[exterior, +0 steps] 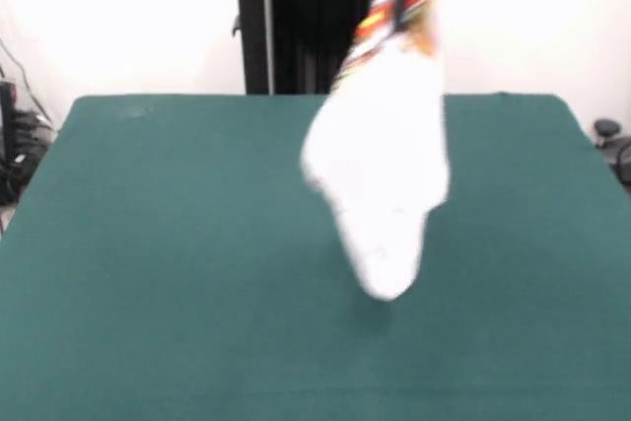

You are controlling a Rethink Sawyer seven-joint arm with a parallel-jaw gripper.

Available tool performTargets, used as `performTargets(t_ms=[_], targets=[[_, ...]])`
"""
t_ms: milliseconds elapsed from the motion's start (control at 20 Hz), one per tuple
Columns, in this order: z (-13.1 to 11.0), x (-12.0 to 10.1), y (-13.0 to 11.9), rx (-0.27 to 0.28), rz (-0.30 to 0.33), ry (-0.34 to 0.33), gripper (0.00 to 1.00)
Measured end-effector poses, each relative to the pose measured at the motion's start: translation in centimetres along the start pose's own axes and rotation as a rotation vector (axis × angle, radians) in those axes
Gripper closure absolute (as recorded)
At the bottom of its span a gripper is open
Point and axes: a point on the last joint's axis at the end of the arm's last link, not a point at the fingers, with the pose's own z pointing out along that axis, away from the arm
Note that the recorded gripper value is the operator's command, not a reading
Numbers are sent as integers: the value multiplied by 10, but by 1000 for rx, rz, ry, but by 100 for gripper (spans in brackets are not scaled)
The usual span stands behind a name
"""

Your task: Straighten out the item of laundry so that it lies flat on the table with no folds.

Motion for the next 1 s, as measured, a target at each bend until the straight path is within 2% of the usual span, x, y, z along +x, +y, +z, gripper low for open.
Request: performTargets(t_ms=[100, 150, 250, 400, 500, 600, 650, 750, 1000], targets=[[23, -15, -17, -7, -40, -80, 100], [41, -20, -31, -14, -92, -142, 100], [56, -15, -43, -14, -147, -180, 100], [64, 0, -46, -10, -189, -170, 100], [66, 22, -39, -11, -220, -135, 100], [65, 34, -33, -16, -234, -116, 100], [63, 55, -22, -23, -257, -87, 100], [61, 67, -15, -27, -268, -72, 100], [51, 117, 13, -48, -290, -26, 100]])
